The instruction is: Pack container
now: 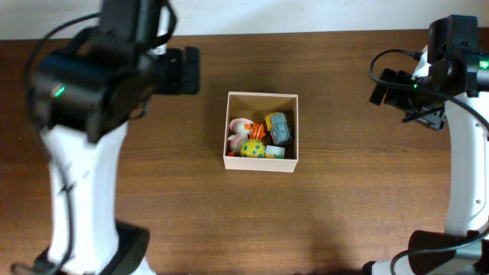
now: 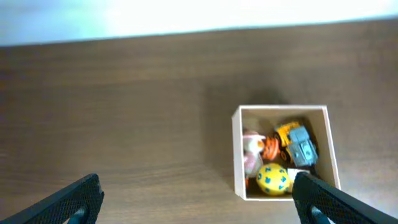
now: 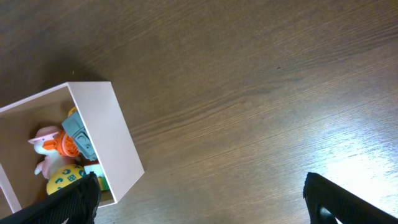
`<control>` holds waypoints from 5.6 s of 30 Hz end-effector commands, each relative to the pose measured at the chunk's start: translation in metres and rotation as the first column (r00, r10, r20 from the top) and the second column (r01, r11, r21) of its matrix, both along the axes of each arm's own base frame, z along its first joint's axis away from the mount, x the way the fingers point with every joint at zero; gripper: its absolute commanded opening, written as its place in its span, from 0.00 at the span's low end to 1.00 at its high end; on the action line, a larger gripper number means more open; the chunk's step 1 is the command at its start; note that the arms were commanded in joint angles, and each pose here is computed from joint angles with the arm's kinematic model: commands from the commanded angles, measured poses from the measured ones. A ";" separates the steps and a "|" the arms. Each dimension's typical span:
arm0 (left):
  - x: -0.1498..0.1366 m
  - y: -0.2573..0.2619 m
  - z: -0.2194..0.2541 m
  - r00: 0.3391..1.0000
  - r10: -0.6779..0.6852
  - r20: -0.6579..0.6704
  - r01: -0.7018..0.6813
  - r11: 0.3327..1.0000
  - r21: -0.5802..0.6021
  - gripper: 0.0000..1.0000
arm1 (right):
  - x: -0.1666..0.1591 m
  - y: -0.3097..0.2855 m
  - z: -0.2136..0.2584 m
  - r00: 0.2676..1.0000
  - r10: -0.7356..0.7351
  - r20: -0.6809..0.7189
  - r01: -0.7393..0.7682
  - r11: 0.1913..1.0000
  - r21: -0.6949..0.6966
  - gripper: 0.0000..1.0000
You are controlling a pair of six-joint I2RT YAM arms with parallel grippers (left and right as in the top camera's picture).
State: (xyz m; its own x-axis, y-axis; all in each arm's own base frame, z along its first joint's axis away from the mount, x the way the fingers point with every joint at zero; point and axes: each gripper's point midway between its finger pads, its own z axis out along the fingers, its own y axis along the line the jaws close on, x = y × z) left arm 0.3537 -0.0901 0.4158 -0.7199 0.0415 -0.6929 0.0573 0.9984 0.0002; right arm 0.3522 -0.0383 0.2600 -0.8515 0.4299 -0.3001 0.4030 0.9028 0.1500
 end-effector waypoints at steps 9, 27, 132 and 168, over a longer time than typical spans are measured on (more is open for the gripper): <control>-0.059 0.102 -0.003 0.943 0.332 0.004 -0.330 0.935 0.128 0.99 | -0.002 0.002 0.011 0.999 -0.005 0.035 0.005 1.000 0.007 0.99; -0.064 0.125 -0.054 0.902 0.403 -0.154 -0.367 0.905 0.217 0.99 | -0.129 0.084 0.058 0.925 0.272 0.264 -0.276 0.961 -0.022 0.99; -0.069 0.127 -0.062 0.847 0.377 0.375 -0.363 0.925 -0.110 0.99 | -0.137 0.003 -0.144 0.692 0.192 0.696 0.057 0.946 -0.318 0.99; -0.140 0.099 -0.241 0.857 -0.038 0.514 -0.053 0.985 0.161 0.99 | -0.137 0.003 -0.144 0.693 0.192 0.695 0.057 0.946 -0.318 0.99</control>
State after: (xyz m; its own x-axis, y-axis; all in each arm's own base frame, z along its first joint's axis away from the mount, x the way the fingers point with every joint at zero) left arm 0.2124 0.0119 0.1826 -0.2573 0.1661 -0.9520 -0.0272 0.9835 0.1790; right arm 0.2150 -0.0345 0.1169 -0.3540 0.1628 -0.9210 0.2176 0.9720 0.0882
